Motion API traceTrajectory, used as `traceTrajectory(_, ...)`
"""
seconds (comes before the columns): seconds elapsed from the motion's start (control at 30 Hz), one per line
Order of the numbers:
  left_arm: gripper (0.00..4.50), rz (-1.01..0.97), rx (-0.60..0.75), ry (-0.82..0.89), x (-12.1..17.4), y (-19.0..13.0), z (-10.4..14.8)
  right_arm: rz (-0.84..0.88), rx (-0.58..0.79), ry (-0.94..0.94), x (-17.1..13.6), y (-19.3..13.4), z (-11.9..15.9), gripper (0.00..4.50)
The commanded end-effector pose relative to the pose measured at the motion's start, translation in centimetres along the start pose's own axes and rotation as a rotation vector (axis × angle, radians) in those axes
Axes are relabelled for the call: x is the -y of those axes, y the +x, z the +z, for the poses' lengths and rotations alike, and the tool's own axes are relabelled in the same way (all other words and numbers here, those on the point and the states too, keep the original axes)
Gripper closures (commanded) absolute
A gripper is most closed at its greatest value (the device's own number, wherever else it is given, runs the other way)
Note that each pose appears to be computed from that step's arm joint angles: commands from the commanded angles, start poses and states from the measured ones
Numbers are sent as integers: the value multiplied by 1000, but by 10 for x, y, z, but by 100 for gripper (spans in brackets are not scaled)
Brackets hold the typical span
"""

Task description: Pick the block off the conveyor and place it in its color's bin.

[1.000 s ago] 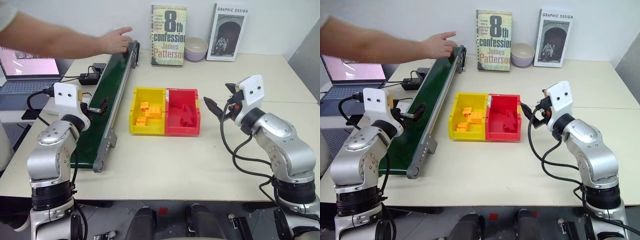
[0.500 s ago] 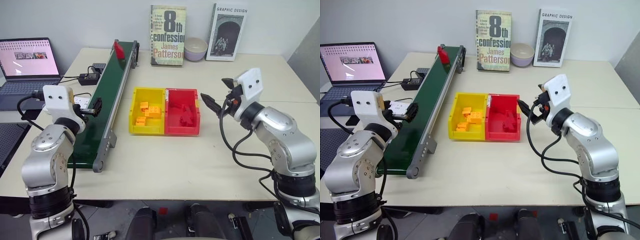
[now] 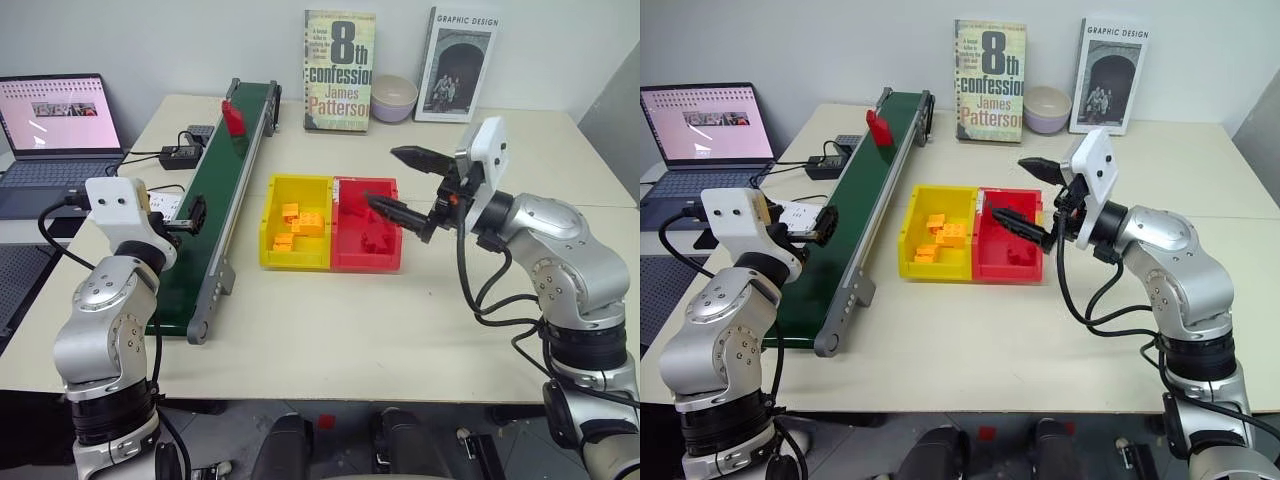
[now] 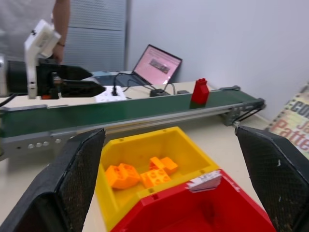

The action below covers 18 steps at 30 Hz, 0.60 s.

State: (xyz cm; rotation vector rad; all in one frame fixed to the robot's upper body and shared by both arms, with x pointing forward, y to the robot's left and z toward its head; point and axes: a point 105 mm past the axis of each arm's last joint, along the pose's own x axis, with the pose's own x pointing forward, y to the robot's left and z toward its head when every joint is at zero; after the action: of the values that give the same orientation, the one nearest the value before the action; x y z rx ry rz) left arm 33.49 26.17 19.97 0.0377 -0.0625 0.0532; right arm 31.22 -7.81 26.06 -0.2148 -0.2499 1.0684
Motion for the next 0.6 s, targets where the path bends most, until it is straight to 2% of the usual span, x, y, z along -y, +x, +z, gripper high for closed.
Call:
traceTrajectory(0.03,2,-11,53,28,4,0,15,52,41,-13,-8,-2,9,0)
traceTrajectory(0.6,2,-8,-2,41,15,20,7,74,24,-12,-13,-1,6,0)
